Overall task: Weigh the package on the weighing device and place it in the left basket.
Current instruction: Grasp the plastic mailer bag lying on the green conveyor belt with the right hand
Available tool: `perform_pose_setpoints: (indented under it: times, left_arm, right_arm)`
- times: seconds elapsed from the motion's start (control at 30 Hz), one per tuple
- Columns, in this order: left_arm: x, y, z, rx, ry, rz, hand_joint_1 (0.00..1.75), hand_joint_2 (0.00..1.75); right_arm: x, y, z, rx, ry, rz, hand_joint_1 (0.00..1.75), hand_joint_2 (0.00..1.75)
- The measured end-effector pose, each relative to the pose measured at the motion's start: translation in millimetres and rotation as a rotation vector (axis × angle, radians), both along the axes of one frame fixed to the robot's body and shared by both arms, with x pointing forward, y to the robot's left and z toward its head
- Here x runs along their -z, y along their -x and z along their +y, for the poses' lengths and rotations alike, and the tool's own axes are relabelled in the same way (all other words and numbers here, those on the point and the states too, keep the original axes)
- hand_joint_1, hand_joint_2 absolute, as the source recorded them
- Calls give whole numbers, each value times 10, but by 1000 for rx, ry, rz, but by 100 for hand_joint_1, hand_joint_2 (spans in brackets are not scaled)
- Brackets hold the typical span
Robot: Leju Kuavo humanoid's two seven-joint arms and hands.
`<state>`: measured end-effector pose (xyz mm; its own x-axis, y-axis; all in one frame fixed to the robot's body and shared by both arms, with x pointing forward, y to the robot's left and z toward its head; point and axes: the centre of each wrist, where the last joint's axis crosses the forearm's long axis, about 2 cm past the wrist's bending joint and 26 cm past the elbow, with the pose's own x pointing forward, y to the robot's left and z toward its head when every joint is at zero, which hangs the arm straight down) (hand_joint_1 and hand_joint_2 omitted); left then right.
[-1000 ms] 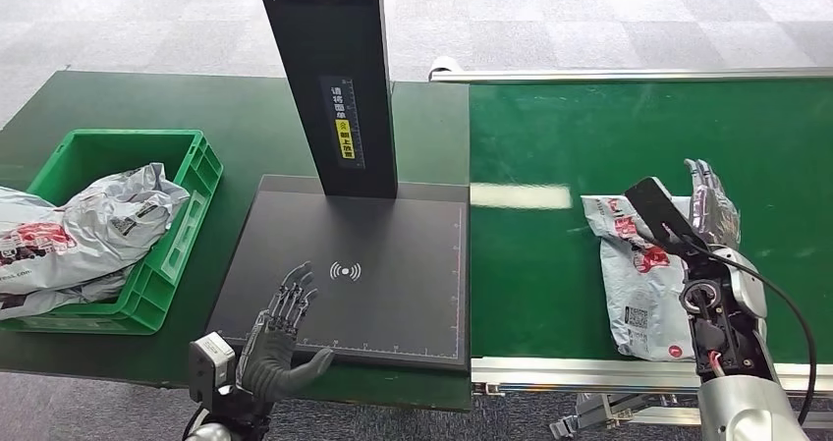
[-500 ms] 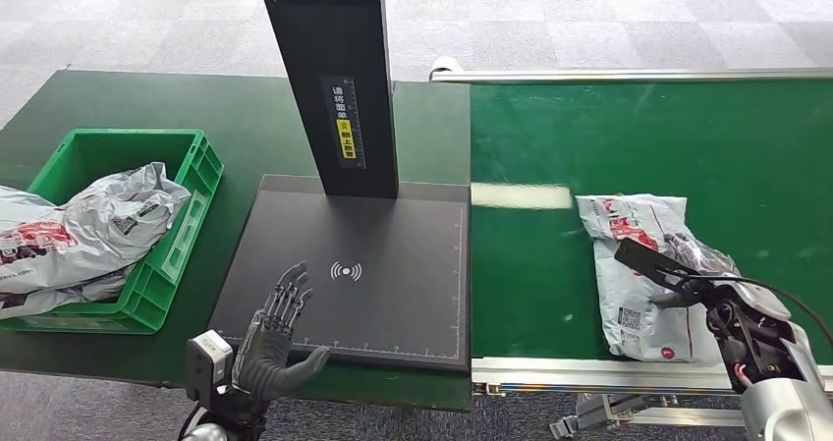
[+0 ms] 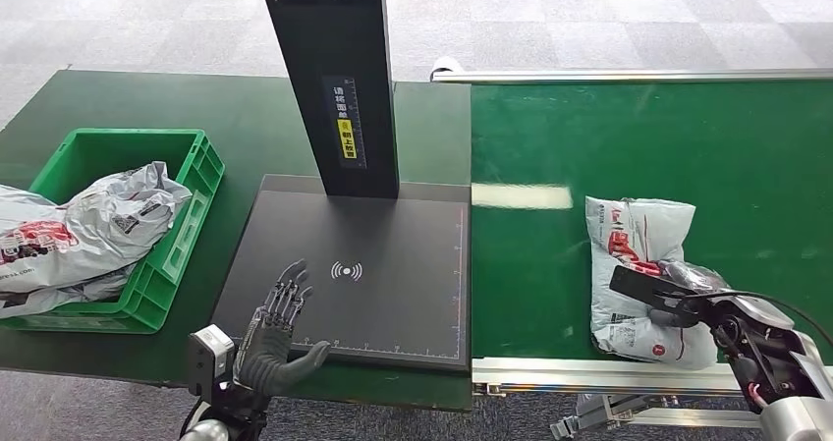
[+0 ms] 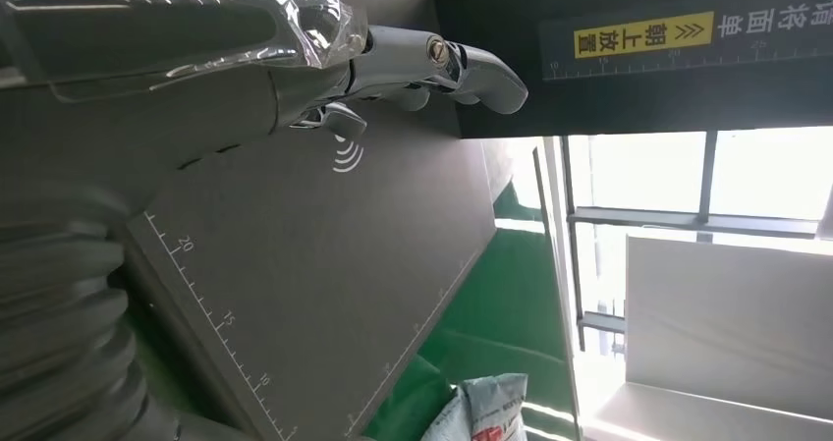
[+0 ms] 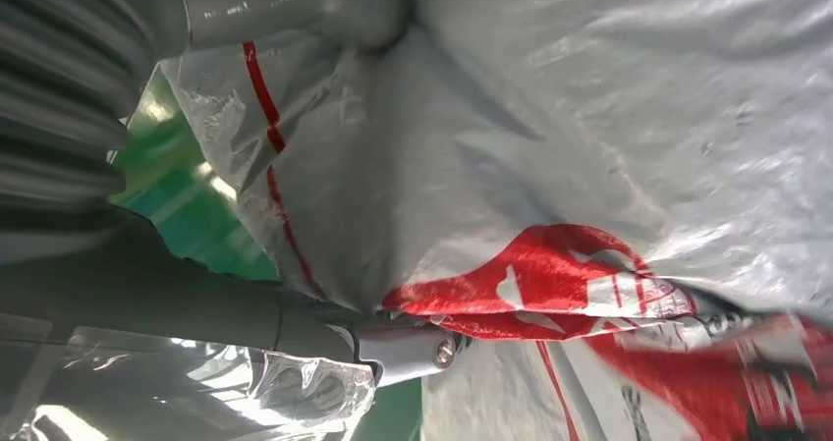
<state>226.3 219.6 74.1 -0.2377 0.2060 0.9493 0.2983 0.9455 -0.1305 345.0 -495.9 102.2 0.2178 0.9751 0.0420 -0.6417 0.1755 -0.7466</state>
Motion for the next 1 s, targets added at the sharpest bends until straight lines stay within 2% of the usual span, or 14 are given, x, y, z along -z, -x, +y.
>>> perform_pose_setpoints:
  times: [0.47,0.57,0.73,0.83,1.0]
  left_arm:
    - [7,11,2,-1,1,3,0,175]
    - [15,26,7,-8,8,2,0,175]
    - [-24,131,39,-71,60,-97,0,175]
    - [-122,164,52,-112,93,-171,0,175]
    - [-209,169,66,-139,105,-222,0,175]
  right_arm:
    - [27,25,153,-52,22,-59,175,175]
    - [28,3,230,-80,26,-129,175,175]
    - [-31,-115,526,-101,26,-454,175,175]
    - [-158,-226,741,-121,-47,-668,175,175]
    - [-368,-301,1015,-178,-189,-1009,175,175]
